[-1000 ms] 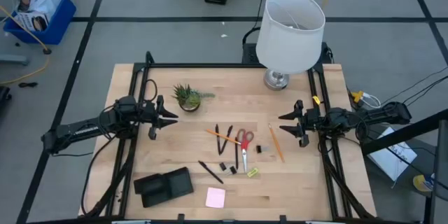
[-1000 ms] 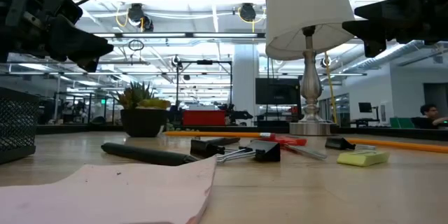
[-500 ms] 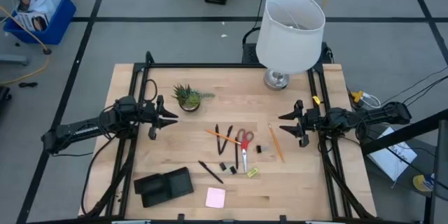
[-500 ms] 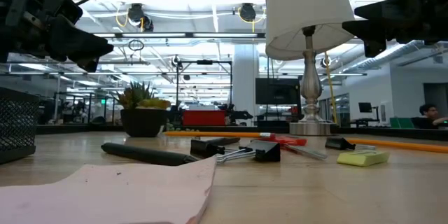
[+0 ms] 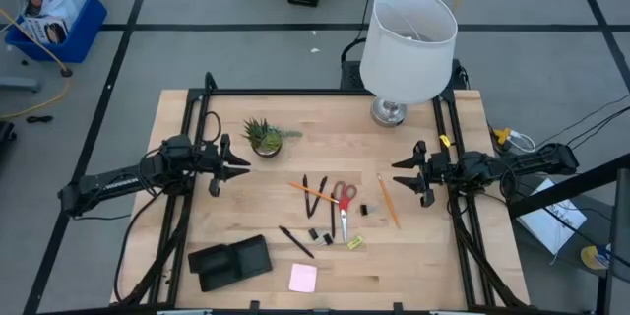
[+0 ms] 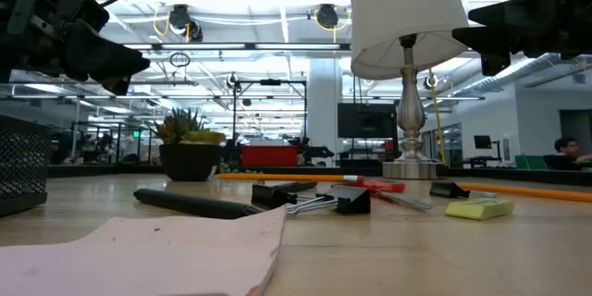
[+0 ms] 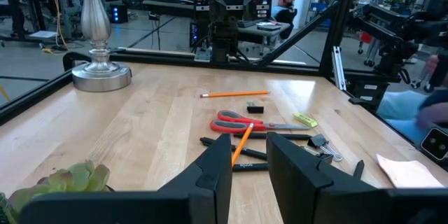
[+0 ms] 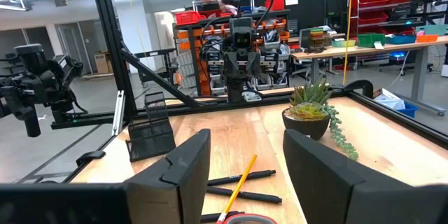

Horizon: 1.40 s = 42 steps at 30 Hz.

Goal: Pick and place office supplies into organizer

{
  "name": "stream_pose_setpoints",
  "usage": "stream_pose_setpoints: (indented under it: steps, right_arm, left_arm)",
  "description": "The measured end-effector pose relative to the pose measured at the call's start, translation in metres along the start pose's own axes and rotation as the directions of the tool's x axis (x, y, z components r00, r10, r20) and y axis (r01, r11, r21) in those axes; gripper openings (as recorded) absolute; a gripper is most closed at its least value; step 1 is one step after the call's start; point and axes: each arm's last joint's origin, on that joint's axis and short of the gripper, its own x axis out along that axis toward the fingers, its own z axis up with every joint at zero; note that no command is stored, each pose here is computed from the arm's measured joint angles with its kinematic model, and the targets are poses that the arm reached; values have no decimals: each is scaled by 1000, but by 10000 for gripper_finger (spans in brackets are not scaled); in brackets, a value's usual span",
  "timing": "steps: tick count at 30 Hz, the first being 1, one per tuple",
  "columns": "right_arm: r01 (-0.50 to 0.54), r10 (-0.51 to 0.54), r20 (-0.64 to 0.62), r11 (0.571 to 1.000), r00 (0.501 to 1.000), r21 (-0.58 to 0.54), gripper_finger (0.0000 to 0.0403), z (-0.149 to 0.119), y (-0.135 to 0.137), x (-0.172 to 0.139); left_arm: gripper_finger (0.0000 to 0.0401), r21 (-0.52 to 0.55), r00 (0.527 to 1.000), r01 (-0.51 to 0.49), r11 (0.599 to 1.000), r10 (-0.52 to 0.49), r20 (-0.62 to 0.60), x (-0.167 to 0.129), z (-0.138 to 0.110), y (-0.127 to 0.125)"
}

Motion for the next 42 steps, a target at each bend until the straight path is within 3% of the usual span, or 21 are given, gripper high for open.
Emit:
stream_pose_setpoints:
  steps: [17, 31, 34, 38, 42]
  right_arm:
    - [-2, 2, 16, 1000, 1000, 6, 175, 2, 0, 0]
    - [-29, 16, 91, 989, 996, 148, 174, 9, 1, 0]
    - [-139, 125, 80, 969, 989, 203, 177, 9, 5, 0]
    - [-281, 262, 105, 922, 959, 268, 177, 12, 9, 0]
    - [-323, 299, 136, 921, 944, 218, 174, 15, 13, 2]
  left_arm:
    - [93, 0, 1000, 0, 1000, 0, 0, 0, 0, 0]
    - [93, 0, 1000, 0, 1000, 0, 0, 0, 0, 0]
    - [93, 4, 1000, -1, 1000, 1, 0, 0, 0, 0]
    - [93, 174, 994, -102, 979, 96, 45, 0, 4, 3]
    - [93, 262, 978, -201, 944, 179, 104, -1, 9, 5]
